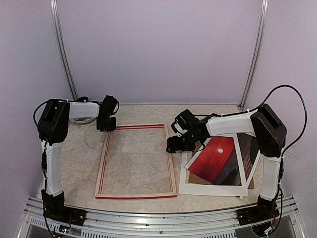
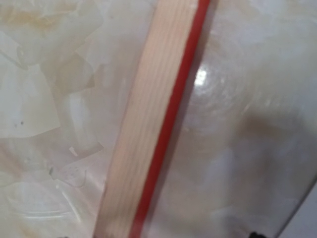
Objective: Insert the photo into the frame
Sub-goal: Press the glass panel onto the frame body.
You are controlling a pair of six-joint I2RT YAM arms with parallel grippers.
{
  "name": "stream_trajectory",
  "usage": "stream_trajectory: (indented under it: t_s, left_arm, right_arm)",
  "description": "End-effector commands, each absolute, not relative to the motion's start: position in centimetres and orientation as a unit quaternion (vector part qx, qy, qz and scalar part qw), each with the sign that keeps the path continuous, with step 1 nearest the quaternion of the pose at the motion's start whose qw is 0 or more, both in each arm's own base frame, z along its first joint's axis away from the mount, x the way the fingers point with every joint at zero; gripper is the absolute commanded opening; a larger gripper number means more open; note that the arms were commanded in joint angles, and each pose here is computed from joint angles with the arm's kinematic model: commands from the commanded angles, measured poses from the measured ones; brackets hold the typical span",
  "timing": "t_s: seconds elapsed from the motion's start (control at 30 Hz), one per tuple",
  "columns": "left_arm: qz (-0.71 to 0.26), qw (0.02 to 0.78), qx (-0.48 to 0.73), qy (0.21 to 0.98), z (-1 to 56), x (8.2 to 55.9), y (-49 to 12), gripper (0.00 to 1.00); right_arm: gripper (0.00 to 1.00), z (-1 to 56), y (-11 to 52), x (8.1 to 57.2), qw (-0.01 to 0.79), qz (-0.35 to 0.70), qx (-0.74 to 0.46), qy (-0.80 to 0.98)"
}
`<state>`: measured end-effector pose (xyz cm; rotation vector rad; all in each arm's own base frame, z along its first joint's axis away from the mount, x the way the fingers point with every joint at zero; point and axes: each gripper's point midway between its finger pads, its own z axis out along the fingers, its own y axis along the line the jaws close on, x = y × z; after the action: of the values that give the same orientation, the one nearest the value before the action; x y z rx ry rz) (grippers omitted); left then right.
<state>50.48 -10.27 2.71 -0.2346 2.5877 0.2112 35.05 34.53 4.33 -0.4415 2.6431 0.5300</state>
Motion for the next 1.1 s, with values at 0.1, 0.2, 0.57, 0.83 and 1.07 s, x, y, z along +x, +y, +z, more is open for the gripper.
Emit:
stream_trajectory:
  t_s: [0.1, 0.2, 0.57, 0.83, 1.07]
  left_arm:
    - [0.108, 0.203, -0.083, 0.970, -1.3, 49.0, -9.0, 0.33]
    - [0.115, 0.180, -0.072, 0.974, -1.4, 47.4, -8.9, 0.33]
    - [0.096, 0.142, -0.050, 0.984, 0.0, 42.0, -9.4, 0.33]
    - [0.084, 0.147, -0.039, 0.985, 1.0, 41.2, -10.5, 0.32]
    - [0.074, 0.139, -0.040, 0.987, 0.2, 41.0, -10.9, 0.30]
  right_arm:
    - [0.78, 3.9, 35.1, 34.6, 0.198, 0.192, -0.167, 0.947]
    - [0.77, 4.0, 35.0, 34.7, 0.200, 0.191, -0.167, 0.946]
    - [0.76, 4.3, 35.5, 35.3, 0.202, 0.193, -0.154, 0.948]
    - [0.71, 5.3, 36.8, 35.9, 0.207, 0.210, -0.160, 0.942]
    - [0.76, 10.5, 40.2, 31.7, 0.284, 0.193, -0.364, 0.866]
